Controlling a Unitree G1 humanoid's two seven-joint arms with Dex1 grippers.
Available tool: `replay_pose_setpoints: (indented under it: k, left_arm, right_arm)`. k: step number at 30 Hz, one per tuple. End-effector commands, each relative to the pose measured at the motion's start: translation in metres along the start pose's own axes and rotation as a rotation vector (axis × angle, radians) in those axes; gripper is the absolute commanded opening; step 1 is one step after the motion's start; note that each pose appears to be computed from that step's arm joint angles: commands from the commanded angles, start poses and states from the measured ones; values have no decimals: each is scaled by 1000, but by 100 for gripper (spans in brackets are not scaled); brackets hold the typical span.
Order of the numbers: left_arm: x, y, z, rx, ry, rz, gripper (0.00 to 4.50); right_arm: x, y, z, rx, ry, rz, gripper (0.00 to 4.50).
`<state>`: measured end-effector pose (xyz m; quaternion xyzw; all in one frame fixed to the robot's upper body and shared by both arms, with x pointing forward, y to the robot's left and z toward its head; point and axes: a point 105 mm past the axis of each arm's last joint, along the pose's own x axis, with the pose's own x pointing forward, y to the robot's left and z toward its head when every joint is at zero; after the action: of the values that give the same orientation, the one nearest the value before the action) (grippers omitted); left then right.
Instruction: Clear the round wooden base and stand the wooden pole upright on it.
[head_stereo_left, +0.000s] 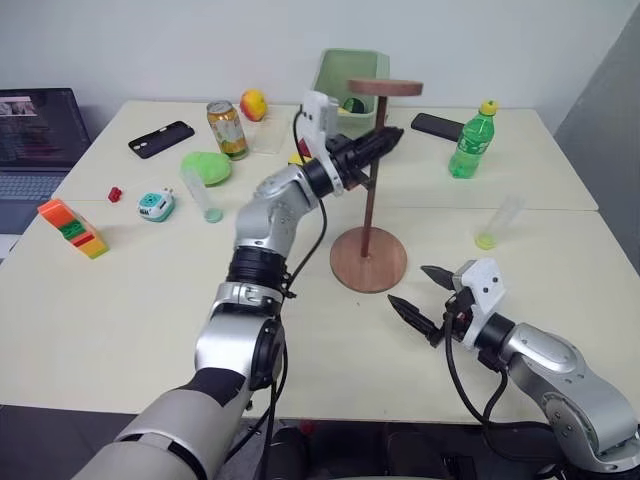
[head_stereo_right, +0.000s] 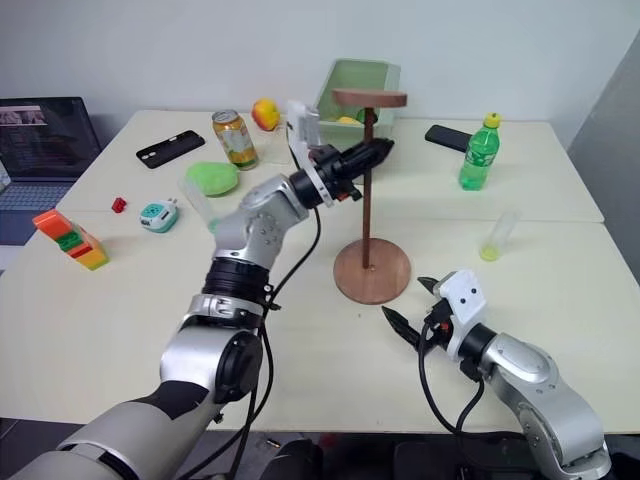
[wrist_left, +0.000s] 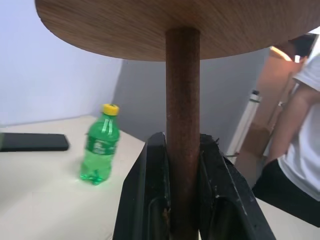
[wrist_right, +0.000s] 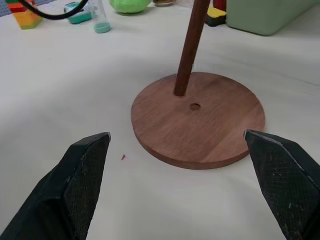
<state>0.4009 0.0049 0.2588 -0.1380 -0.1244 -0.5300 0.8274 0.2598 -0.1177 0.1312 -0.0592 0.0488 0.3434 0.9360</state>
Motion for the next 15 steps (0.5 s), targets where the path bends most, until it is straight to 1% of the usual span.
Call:
replay_pose_setpoints:
  k: [1, 2, 5, 8, 10, 15]
  left_arm:
    - [3, -1, 12, 79, -82, 13, 28]
    - [2, 0, 10, 87, -82, 22, 28]
    - [-1, 1, 0, 183, -53, 29, 28]
    - [-1, 4, -3, 168, -65, 52, 28]
    - [1, 5, -4, 152, -70, 55, 28]
    - [4, 6, -8, 124, -86, 67, 28]
  right_arm:
    - [-3, 1, 9, -25, -42, -27, 450]
    - [-2, 2, 10, -24, -45, -27, 450]
    - [-2, 8, 17, -12, -74, -23, 450]
    - [-2, 18, 28, -11, -122, 15, 450]
    - [-1, 24, 32, -33, -131, 44, 450]
    - [0, 30, 33, -44, -129, 56, 450]
